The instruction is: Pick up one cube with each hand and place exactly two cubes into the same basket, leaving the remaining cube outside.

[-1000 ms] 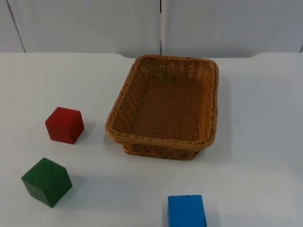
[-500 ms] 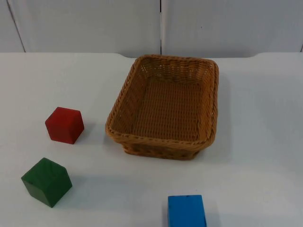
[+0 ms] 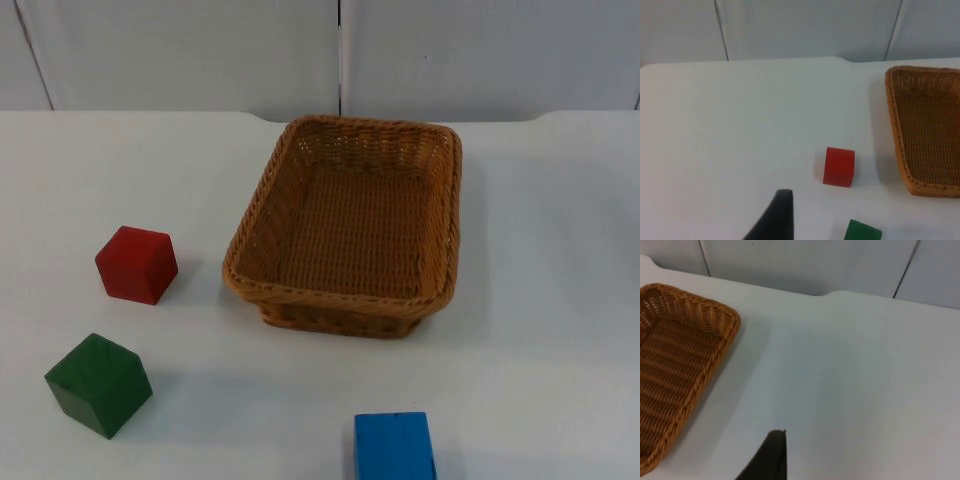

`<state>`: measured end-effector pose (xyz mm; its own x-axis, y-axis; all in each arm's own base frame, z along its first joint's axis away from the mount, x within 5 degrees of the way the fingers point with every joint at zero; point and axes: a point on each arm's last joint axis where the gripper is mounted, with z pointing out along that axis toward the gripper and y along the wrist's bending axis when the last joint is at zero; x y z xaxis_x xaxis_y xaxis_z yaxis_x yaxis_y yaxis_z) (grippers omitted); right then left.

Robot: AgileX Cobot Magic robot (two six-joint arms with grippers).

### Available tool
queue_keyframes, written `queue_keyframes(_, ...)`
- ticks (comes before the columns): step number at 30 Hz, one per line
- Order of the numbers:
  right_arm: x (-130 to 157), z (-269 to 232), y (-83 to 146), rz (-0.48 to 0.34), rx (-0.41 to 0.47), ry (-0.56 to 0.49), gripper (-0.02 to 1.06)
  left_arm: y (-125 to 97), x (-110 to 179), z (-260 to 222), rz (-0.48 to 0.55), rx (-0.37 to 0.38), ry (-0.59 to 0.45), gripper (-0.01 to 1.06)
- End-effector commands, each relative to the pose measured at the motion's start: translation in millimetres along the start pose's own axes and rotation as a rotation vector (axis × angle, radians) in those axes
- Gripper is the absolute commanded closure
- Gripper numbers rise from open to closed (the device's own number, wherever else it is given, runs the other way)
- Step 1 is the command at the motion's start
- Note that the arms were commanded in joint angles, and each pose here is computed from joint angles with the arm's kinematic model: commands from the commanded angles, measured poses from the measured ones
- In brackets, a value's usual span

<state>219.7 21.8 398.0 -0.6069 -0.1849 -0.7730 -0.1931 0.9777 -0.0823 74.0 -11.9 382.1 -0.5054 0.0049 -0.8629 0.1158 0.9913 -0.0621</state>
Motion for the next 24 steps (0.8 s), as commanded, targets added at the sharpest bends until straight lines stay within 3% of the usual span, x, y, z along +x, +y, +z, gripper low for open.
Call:
queue_keyframes(1, -9, 7, -1, -0.012, -0.014, -0.011, -0.01, 0, -5, 4, -0.004, 0.009, 0.013, 0.0)
queue_keyframes(9, -40, 57, 17, -0.052, -0.209, 0.009, -0.01, -2, -12, 28, 0.024, 0.057, 0.144, 0.0)
queue_keyframes(12, -45, 65, 25, -0.08, -0.228, 0.013, -0.01, -3, -13, 36, 0.024, 0.077, 0.172, 0.0)
queue_keyframes(20, -76, 99, 90, -0.263, -0.387, 0.032, -0.01, -5, -12, 63, 0.056, 0.147, 0.304, 0.0)
queue_keyframes(21, -76, 99, 90, -0.263, -0.387, 0.032, -0.01, -5, -12, 63, 0.056, 0.147, 0.304, 0.0)
queue_keyframes(24, -72, 112, 127, -0.391, -0.483, 0.113, -0.01, -3, -12, 76, 0.078, 0.155, 0.35, 0.0)
